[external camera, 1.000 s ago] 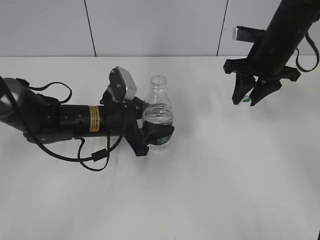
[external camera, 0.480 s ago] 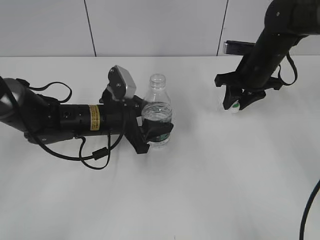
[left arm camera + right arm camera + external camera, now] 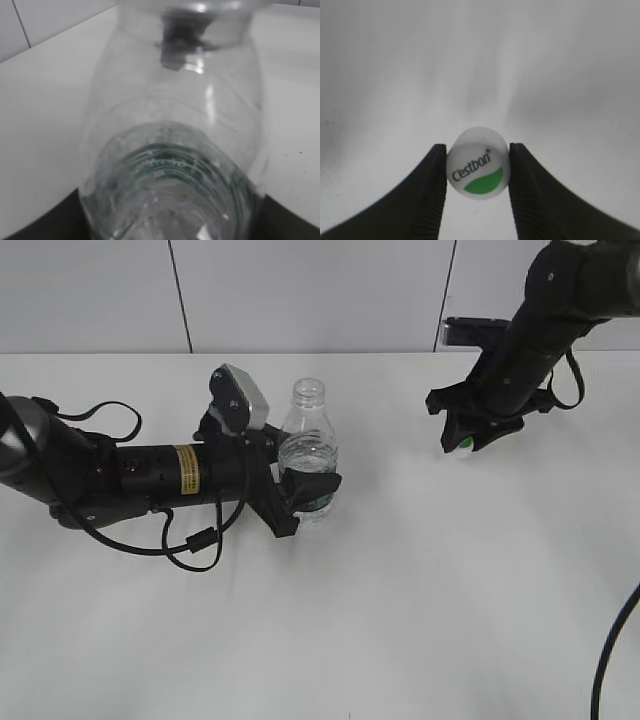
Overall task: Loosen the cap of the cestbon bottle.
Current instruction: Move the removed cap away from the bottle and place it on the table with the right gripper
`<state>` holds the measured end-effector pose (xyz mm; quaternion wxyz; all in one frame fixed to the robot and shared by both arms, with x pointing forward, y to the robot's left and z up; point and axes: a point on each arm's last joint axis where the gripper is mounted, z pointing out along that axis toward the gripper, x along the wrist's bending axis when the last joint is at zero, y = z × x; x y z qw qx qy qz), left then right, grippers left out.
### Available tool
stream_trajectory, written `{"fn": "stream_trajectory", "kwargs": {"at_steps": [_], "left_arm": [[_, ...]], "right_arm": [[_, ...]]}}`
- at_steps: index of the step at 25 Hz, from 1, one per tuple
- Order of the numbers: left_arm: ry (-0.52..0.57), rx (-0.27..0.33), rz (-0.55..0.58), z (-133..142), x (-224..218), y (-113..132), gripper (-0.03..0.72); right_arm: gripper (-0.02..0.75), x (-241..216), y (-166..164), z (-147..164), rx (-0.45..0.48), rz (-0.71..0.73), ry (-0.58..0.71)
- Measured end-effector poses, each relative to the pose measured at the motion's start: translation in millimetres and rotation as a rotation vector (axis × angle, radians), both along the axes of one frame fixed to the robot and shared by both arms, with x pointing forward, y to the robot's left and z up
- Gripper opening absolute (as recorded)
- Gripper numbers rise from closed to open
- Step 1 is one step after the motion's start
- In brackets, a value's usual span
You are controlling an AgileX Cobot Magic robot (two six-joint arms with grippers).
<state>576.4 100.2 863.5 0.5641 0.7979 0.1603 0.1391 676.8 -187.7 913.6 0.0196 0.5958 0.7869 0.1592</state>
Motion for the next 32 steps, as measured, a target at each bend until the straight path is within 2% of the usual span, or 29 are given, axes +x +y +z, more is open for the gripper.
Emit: {"fn": "stream_trajectory", "kwargs": {"at_steps": [5, 13, 15, 17, 20, 23, 30, 32], "left_arm": [[-0.001, 0.000, 0.001, 0, 0, 0, 0.406], [-0.001, 0.000, 0.001, 0, 0, 0, 0.406], [-0.001, 0.000, 0.001, 0, 0, 0, 0.406], [-0.001, 0.000, 0.001, 0, 0, 0, 0.406], [-0.001, 0.000, 0.001, 0, 0, 0, 0.406], [-0.001, 0.000, 0.001, 0, 0, 0, 0.406], [-0.002, 0.003, -0.004, 0, 0, 0, 0.406], [-0.003, 0.005, -0.008, 0, 0, 0, 0.432]], "right_arm": [[0.291, -1, 0, -26, -0.014, 0.005, 0.066], [0.301, -3, 2, -25, 0.011, 0.034, 0.078], [0.351, -4, 4, -25, 0.030, 0.054, 0.087], [0.442, -5, 7, -24, 0.053, 0.069, 0.098], [0.538, -6, 8, -24, 0.063, 0.086, 0.103], [0.568, -8, 8, -23, 0.065, 0.095, 0.120], [0.577, -9, 8, -20, 0.067, 0.101, 0.130], [0.577, -9, 8, -16, 0.068, 0.102, 0.121]]}}
